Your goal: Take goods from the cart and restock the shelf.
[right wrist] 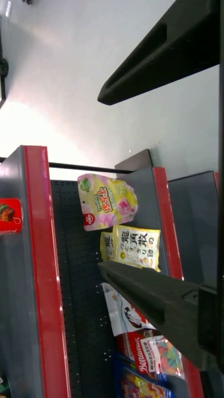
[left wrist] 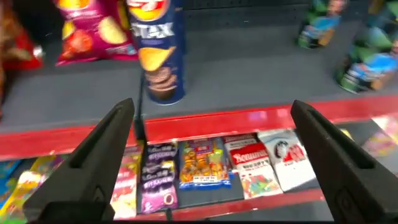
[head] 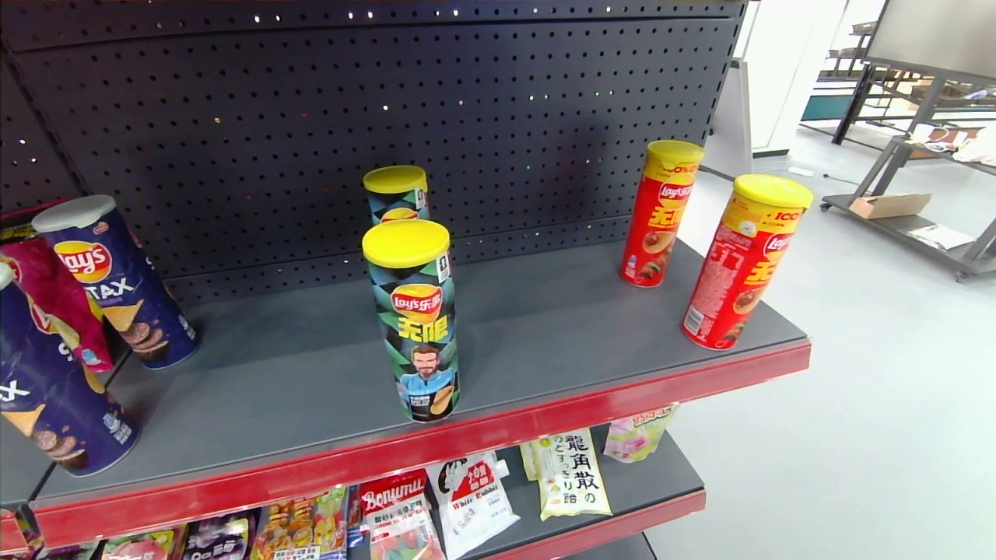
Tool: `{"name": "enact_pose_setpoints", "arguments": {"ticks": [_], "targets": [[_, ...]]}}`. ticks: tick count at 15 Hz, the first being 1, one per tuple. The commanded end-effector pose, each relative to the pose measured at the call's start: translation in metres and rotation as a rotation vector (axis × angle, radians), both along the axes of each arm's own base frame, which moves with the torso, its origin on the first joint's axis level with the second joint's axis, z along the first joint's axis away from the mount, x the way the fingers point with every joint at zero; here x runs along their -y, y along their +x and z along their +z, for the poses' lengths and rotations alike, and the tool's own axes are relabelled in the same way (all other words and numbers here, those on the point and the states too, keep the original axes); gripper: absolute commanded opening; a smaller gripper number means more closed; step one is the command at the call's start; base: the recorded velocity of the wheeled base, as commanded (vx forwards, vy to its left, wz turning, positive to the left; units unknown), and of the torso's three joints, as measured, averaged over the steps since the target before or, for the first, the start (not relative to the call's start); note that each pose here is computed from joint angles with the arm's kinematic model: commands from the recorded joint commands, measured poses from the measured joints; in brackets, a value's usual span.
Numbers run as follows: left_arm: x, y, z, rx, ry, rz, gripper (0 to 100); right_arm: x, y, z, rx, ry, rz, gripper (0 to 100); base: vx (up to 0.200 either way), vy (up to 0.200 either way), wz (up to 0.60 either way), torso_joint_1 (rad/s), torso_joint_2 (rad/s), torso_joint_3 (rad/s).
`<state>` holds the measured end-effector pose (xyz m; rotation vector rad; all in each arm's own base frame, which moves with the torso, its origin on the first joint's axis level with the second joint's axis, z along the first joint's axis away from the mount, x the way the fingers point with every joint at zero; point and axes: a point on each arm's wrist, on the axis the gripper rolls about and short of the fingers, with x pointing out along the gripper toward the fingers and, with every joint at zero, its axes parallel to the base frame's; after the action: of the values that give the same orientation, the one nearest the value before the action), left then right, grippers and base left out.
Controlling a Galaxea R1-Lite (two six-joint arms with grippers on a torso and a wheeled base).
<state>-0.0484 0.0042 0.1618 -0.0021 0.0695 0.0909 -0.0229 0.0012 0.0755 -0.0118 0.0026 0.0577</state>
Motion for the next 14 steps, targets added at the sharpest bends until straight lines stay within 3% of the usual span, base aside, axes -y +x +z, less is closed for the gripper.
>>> {"name": "enact_pose_setpoints", "arguments": {"ticks": [1,6,8,11,13,14], "targets": [[0.005,0.009,0.005,-0.049,-0.027,0.116,100,0.000,0.000,0.000,0.000,0.000,0.001,100,0.000,0.000,0.00,0.000,0.00,0.000],[0.005,0.008,0.000,-0.051,-0.028,0.104,100,0.000,0.000,0.000,0.001,0.001,-0.001,100,0.000,0.000,0.48,0.001,0.00,0.000],[0.005,0.004,-0.015,-0.030,-0.025,0.048,100,0.000,0.000,-0.001,-0.002,0.000,-0.001,100,0.000,0.000,0.60,0.017,0.00,0.000],[0.003,-0.004,-0.038,0.009,0.034,-0.038,100,0.000,0.000,0.000,0.000,0.000,0.001,100,0.000,0.000,0.00,0.000,0.00,0.000],[0.003,-0.003,-0.046,-0.003,0.078,-0.055,100,0.000,0.000,-0.001,-0.002,0.000,-0.001,100,0.000,0.000,0.00,0.000,0.00,0.000],[0.003,-0.002,-0.048,-0.011,0.081,-0.058,100,0.000,0.000,0.000,0.001,0.007,0.004,100,0.000,0.000,0.00,0.000,0.00,0.000]]}}
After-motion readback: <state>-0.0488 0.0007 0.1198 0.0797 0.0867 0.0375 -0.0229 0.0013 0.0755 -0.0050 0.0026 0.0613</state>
